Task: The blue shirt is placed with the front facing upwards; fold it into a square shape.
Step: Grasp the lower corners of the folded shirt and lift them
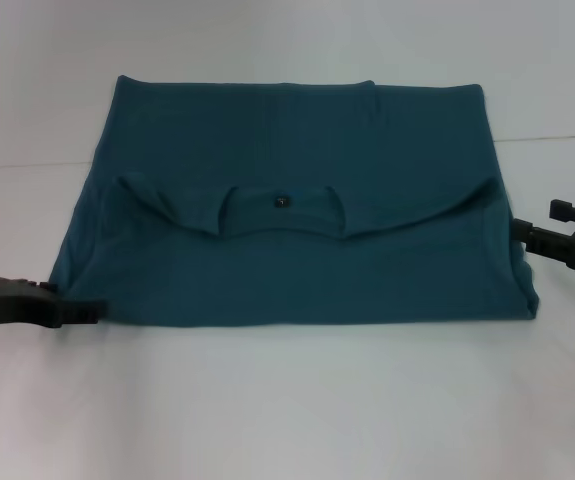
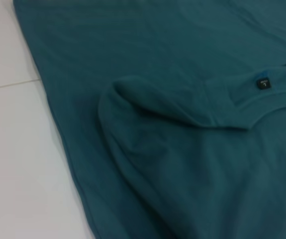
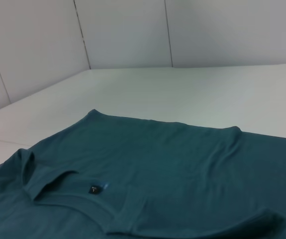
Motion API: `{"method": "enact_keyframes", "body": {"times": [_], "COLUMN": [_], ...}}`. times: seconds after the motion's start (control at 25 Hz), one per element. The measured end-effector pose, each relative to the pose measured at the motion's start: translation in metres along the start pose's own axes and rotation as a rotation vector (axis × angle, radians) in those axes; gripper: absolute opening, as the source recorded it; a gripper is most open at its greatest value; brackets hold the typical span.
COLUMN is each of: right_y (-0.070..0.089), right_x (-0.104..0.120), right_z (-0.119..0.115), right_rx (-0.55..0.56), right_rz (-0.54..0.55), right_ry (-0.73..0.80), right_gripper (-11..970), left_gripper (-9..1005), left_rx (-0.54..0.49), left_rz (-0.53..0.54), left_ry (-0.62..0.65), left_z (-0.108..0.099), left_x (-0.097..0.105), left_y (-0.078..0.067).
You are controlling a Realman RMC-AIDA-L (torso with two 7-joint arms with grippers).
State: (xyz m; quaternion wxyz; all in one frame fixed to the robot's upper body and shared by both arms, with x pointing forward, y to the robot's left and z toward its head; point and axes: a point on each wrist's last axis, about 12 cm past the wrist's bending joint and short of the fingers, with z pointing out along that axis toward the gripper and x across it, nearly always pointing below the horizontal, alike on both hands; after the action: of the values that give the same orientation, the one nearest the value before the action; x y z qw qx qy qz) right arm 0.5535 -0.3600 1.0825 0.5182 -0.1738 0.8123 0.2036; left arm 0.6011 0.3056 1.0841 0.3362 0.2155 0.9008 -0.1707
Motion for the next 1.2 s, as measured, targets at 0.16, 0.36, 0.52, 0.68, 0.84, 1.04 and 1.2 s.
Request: {"method": "enact_keyframes", "body": {"times": [0.16,0.36,0.52,0.68,0.84,1.04,1.2], "right_y": [0.0001,-0.0001,-0.0001,0.0000,-0.0001,-0.0001,0.0001], "right_x": [0.0001,0.0021,0.0029,0.0033,0.0033,0.0037,0.0054], "right_z": [-0.0001,-0.0013,-0.0016,-0.0015,-0.0015,-0.0016,-0.0016], "right_rx": [0.000,0.002,0.002,0.002,0.003,0.003,0.003], "right_rz": [0.001,0.010,0.013,0.014,0.015,0.018,0.027], "right_ry": [0.000,0.002,0.003,0.004,0.004,0.003,0.003], "right_gripper": [777,777,777,776,776,776,776], "left_gripper": [847,841,837,832,737,400,242], "left_rx": [-0.006,-0.026,-0.049,-0.062,-0.050,-0.032,-0.021], "left_rz": [0.009,0.000,-0.018,-0.023,-0.005,0.002,0.003], "left_ry": [0.008,0.021,0.017,0.011,0.021,0.028,0.032], "left_z": [0.0056,0.0092,0.0090,0.0067,0.0080,0.0089,0.0091], "left_x": [-0.0017,-0.0024,-0.0029,-0.0017,-0.0005,0.0008,0.0011], "left_y": [-0.0025,-0.0020,0.0009,0.0046,0.0019,-0.0010,-0.0024]}}
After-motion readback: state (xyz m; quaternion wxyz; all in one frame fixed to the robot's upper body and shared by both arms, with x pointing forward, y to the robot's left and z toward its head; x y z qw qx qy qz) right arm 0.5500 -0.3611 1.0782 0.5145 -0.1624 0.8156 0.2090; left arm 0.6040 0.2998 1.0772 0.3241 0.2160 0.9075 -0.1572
